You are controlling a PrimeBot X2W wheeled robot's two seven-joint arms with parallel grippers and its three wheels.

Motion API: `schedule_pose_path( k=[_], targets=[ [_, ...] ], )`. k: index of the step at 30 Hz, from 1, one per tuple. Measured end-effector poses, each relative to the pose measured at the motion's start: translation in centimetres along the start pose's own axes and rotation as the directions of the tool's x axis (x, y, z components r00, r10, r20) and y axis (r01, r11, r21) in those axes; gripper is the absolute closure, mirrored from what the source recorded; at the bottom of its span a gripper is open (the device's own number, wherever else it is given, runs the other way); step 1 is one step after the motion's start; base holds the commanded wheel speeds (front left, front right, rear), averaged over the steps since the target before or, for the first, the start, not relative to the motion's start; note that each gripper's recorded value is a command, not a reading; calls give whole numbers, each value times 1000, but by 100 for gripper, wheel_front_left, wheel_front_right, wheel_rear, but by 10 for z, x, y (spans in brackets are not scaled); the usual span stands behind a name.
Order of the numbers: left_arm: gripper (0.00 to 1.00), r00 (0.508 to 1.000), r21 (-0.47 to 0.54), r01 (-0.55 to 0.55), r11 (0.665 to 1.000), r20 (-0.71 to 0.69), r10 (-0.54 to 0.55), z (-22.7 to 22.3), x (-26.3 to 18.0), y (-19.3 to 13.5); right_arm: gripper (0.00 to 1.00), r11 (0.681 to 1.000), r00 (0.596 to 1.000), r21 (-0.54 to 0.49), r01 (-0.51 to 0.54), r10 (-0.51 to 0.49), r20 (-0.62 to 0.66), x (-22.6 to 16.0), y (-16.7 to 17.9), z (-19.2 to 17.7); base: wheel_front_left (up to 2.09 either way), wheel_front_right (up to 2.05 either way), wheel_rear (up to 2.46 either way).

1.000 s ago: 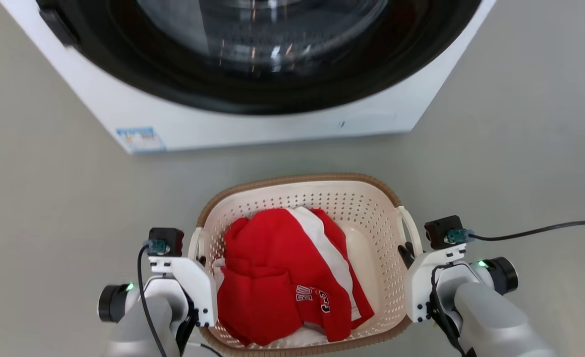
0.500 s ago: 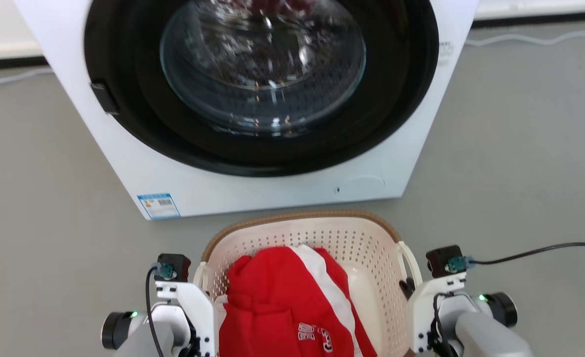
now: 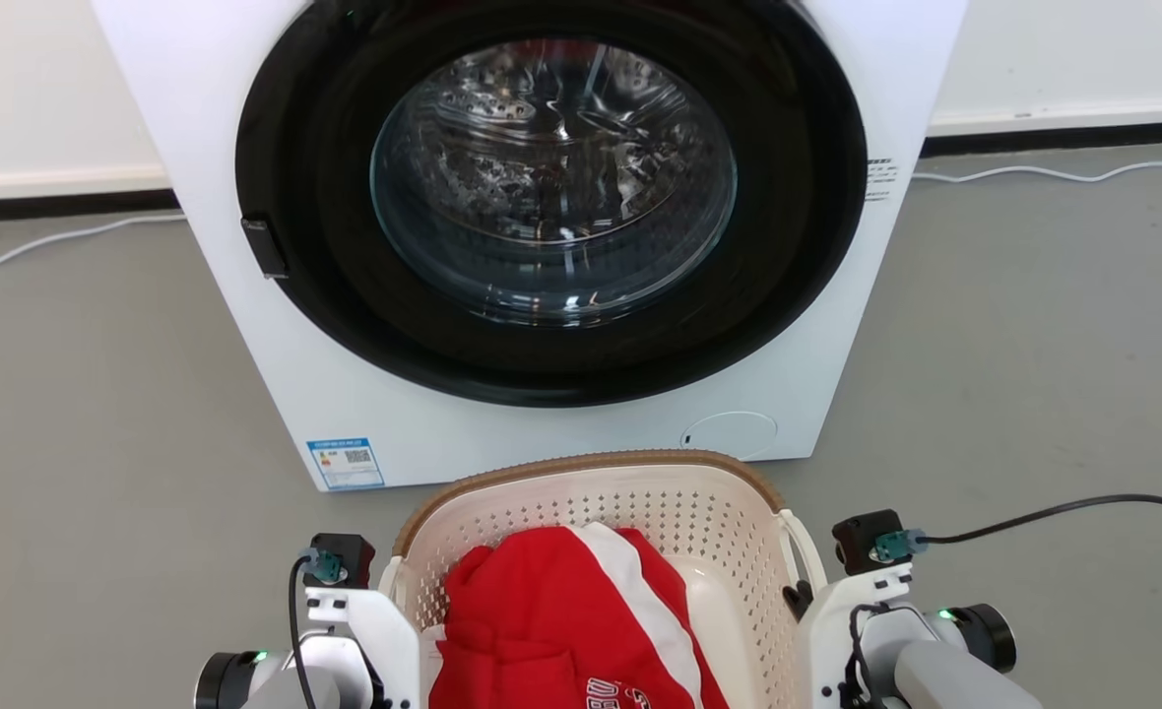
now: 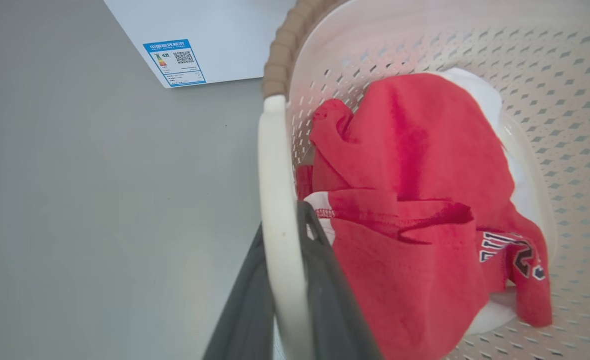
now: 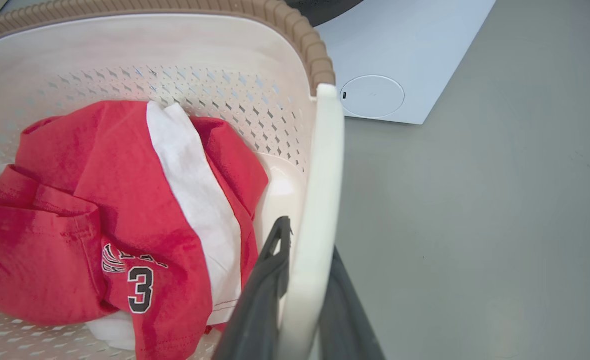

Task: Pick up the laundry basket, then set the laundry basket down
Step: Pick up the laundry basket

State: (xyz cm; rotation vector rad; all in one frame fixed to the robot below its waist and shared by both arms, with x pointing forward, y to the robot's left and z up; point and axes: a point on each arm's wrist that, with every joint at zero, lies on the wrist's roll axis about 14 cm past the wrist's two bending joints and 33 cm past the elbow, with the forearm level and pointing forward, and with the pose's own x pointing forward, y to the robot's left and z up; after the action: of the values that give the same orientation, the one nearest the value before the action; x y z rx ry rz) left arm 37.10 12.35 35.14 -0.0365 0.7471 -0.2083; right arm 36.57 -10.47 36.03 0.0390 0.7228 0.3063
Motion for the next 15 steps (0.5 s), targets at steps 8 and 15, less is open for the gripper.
schedule_pose_path(
  k=[8,15],
  targets=[
    [100,999,19,15,1000,-41,-14,-7,-2,-5,100,1000,1000,9,4,-4,-13,-5,-1,-3,0,0,0],
    [100,997,37,29,999,-71,-27,-10,0,-10,100,1000,999,27,8,-7,-46,-7,-3,-10,0,0,0]
  ],
)
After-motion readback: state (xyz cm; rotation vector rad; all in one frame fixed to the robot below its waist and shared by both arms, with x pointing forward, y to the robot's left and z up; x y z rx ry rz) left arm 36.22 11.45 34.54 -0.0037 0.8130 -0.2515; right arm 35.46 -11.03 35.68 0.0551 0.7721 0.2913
